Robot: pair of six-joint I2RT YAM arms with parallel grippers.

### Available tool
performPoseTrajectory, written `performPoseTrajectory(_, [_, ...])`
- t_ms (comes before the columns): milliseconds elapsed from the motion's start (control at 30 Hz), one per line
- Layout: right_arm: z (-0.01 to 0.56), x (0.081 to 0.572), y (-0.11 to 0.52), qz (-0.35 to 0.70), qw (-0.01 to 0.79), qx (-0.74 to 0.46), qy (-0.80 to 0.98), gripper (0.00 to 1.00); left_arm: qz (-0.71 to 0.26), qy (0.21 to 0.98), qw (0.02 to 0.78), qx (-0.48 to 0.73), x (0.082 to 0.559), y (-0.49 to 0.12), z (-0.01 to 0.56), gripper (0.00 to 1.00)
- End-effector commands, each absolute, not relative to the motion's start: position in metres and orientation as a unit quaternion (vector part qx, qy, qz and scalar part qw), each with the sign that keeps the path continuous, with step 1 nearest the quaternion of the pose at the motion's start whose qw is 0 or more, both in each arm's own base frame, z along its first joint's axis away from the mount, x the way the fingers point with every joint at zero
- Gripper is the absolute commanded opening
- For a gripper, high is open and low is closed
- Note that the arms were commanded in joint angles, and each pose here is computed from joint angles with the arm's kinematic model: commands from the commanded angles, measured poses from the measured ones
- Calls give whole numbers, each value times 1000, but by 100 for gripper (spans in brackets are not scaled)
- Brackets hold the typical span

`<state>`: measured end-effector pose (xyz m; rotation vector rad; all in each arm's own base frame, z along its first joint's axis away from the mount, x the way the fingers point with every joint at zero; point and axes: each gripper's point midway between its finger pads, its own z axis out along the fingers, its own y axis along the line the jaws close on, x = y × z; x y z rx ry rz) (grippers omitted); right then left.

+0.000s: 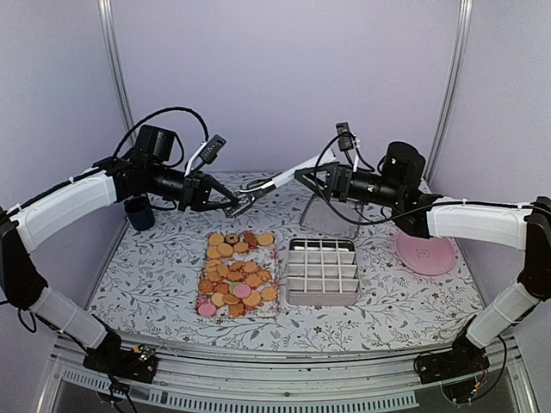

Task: Pack the cookies
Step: Pass from the left arm to the right

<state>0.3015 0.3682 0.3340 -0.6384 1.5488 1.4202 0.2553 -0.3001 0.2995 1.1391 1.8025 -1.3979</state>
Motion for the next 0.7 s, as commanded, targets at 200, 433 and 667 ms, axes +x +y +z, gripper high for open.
performPoseTrajectory(200, [345,304,401,617,447,-267,590,88,-536,647,314,443,251,-299,317,0])
performPoseTrajectory(433, [340,300,413,648,422,-274,572,80,-537,647,314,440,254,-298,317,0])
performPoseTrajectory(667, [345,280,412,697,406,-283,519,84,-541,650,316,429,258,-296,319,0])
